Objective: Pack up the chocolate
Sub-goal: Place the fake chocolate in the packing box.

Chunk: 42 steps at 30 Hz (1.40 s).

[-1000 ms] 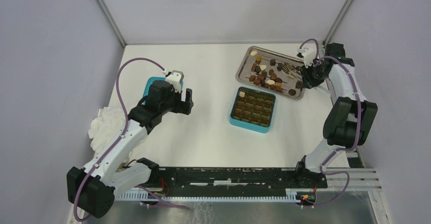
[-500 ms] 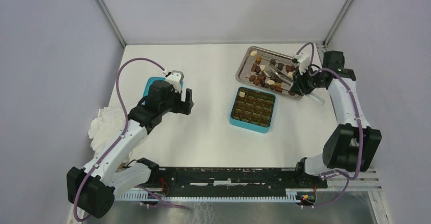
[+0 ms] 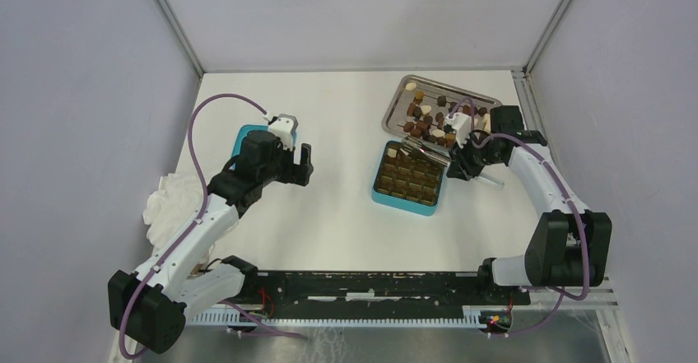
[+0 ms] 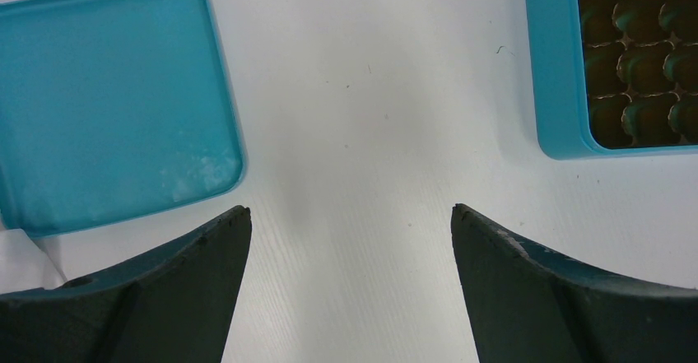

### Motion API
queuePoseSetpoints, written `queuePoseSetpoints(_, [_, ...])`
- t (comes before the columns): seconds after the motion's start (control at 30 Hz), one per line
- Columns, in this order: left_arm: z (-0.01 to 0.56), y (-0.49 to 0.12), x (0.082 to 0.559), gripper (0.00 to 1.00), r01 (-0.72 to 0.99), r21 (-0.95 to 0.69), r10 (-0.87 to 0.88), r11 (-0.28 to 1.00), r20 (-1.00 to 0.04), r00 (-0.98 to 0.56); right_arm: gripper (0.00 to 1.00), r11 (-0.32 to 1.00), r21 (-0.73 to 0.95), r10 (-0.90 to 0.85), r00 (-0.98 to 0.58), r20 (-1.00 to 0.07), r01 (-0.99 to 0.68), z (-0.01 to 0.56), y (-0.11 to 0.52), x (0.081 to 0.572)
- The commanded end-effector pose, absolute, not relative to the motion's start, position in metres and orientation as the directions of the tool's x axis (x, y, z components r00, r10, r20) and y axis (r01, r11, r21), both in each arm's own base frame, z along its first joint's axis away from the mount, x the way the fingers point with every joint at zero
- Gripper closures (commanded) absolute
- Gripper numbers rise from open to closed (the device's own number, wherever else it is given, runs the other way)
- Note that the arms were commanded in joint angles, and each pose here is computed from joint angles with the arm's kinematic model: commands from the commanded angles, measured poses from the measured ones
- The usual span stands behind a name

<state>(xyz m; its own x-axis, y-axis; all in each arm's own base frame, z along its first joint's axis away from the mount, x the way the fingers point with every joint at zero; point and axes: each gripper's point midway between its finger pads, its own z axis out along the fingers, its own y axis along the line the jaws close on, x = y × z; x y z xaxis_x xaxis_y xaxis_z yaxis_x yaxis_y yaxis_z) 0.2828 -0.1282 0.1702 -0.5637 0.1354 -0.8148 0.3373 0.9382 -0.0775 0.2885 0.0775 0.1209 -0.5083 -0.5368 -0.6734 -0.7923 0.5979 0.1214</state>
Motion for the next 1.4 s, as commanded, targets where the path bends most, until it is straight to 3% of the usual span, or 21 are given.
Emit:
queuePoseSetpoints(0.0, [0.177, -0.127, 0.287, 0.04, 0.371, -0.037, 0.174, 0.928, -0.836, -0.52, 0.97, 0.613, 0.035, -0.555, -0.461, -0.692, -0.79, 0.126, 0.074, 0.305])
queuePoseSetpoints(0.67, [0.178, -0.128, 0.287, 0.05, 0.372, -0.037, 0.174, 0.928, -0.837, -0.519, 0.7, 0.622, 0.016, -0.584, -0.478, -0.656, -0.783, 0.116, 0.076, 0.309])
queuePoseSetpoints(0.97, [0.178, -0.127, 0.287, 0.05, 0.372, -0.038, 0.174, 0.928, -0.837, -0.519, 0.63, 0.629, 0.012, -0.583, -0.482, -0.654, -0.777, 0.116, 0.074, 0.309])
queuePoseSetpoints(1.37, [0.178, -0.128, 0.287, 0.04, 0.373, -0.037, 0.174, 0.927, -0.838, -0.517, 0.61, 0.626, 0.017, -0.575, -0.476, -0.665, -0.779, 0.121, 0.077, 0.309])
